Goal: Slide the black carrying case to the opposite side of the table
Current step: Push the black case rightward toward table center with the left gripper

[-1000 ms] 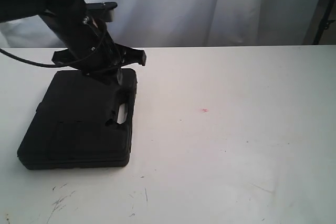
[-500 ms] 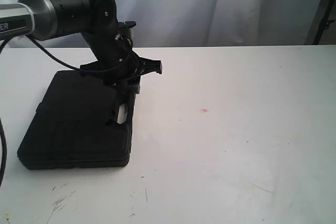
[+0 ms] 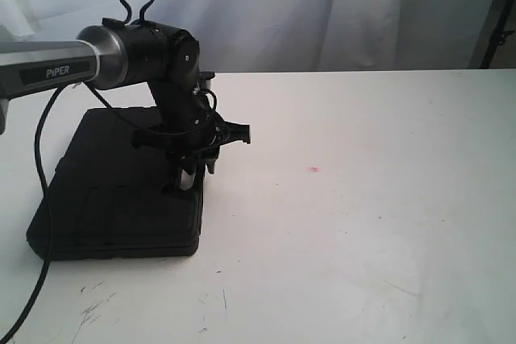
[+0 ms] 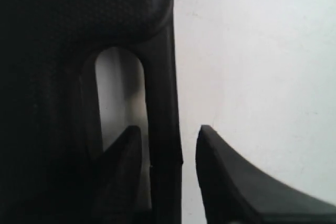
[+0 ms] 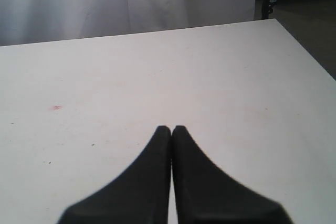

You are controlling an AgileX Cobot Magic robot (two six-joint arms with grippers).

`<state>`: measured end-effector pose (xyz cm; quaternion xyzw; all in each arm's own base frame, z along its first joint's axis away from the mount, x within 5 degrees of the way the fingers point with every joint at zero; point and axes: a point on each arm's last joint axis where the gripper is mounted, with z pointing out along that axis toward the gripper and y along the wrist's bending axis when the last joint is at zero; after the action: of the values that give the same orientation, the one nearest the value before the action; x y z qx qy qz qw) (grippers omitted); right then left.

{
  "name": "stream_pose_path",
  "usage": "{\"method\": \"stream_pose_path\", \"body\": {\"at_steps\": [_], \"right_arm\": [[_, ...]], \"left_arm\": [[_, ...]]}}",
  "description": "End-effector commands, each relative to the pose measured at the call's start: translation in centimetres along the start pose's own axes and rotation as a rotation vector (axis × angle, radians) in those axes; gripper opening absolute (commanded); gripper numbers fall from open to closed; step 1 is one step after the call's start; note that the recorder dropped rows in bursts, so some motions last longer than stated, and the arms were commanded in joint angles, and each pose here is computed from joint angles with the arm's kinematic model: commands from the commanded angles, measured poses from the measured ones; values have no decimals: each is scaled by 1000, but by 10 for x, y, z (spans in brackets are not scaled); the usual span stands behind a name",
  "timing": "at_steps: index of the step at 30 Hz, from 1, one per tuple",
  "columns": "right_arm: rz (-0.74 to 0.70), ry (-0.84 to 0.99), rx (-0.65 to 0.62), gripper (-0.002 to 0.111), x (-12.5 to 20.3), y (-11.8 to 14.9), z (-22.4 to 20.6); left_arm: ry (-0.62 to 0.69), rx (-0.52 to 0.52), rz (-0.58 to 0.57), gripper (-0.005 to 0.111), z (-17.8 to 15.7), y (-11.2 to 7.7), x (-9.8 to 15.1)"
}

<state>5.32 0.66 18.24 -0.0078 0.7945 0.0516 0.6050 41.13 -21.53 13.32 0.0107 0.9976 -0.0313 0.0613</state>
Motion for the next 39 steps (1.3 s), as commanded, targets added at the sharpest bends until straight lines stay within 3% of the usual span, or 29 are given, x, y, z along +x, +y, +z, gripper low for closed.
{"method": "stream_pose_path", "body": {"at_steps": [1, 23, 26, 30, 39], "right_arm": [[-2, -10, -1, 0, 0, 0, 0], [-2, -10, -1, 0, 0, 0, 0], [-2, -10, -1, 0, 0, 0, 0], [-2, -10, -1, 0, 0, 0, 0], [-2, -10, -1, 0, 0, 0, 0]], "left_arm": [[-22, 12, -2, 35, -2, -4, -1], [-12, 7, -2, 34, 9, -4, -1], [-12, 7, -2, 25, 9, -4, -1], [-3, 2, -2, -1, 9, -4, 0], [16, 26, -22, 0, 9, -6, 1]]}}
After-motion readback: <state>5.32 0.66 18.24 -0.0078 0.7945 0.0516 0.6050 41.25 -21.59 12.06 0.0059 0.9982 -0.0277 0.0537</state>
